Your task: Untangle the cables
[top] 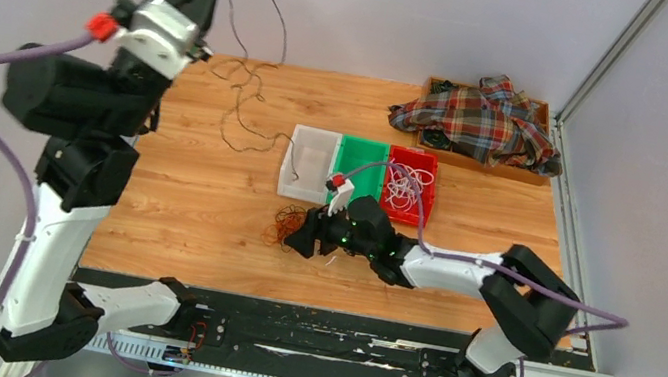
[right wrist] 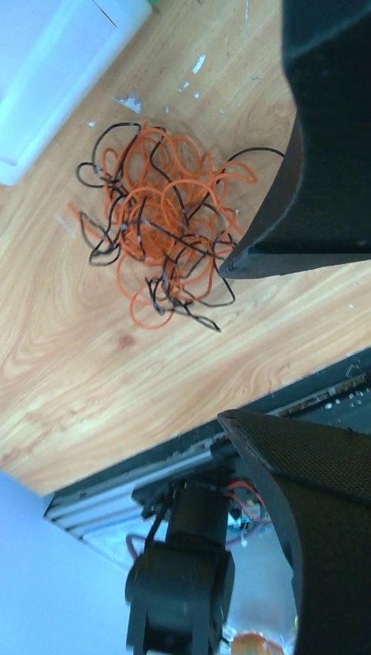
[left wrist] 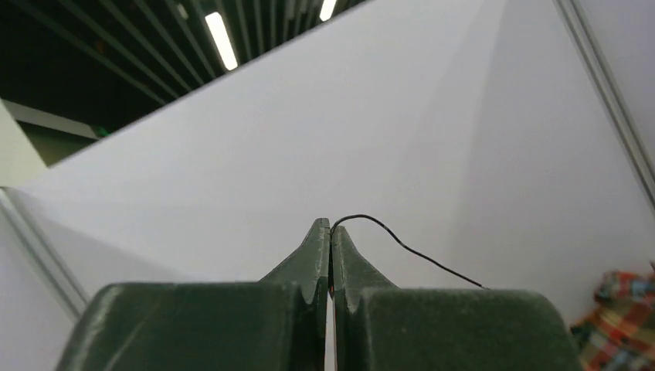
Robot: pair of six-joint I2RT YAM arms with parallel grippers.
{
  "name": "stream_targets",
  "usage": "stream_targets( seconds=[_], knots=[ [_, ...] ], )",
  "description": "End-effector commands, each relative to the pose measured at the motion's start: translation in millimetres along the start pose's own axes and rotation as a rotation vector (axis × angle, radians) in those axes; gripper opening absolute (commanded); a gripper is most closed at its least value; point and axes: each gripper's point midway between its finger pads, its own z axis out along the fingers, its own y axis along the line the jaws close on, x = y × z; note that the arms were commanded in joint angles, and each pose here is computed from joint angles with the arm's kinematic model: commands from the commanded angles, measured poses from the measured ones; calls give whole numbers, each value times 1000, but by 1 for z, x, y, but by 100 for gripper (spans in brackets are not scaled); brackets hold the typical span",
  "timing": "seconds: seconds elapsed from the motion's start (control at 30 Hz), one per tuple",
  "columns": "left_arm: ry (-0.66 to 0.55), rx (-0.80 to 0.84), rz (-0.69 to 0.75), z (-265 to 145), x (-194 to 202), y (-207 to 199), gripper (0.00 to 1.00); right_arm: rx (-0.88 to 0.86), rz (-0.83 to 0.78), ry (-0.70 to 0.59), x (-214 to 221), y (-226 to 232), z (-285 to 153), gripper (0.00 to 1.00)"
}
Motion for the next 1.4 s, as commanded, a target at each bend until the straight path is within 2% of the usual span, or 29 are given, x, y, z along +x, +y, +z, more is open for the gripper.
stream_targets(
  seconds=[0.0, 0.07, 0.2, 0.47, 0.9, 1.13, 1.37],
  knots=[
    [102, 77, -43, -4, 49, -39, 1, 8, -6, -47, -22, 10, -28, 68],
    [157, 116, -53, -7, 80, -62, 0, 35, -11, -65, -31, 9, -42, 76],
    [230, 172, -53, -7, 121, -93, 0, 130, 0, -116, -44, -6, -71, 78],
    [327, 245, -33, -3, 182, -137, 0, 346, 30, -166, -54, -40, -114, 75],
    [524, 305, 117, -21, 277, -178, 0, 482, 74, -210, -45, -65, -149, 71],
    [549, 300, 181, -19, 290, -177, 0, 497, 74, -225, -44, -66, -158, 70],
    [580, 247, 260, -18, 290, -158, 0, 510, 76, -225, -43, -69, -160, 70]
  ],
)
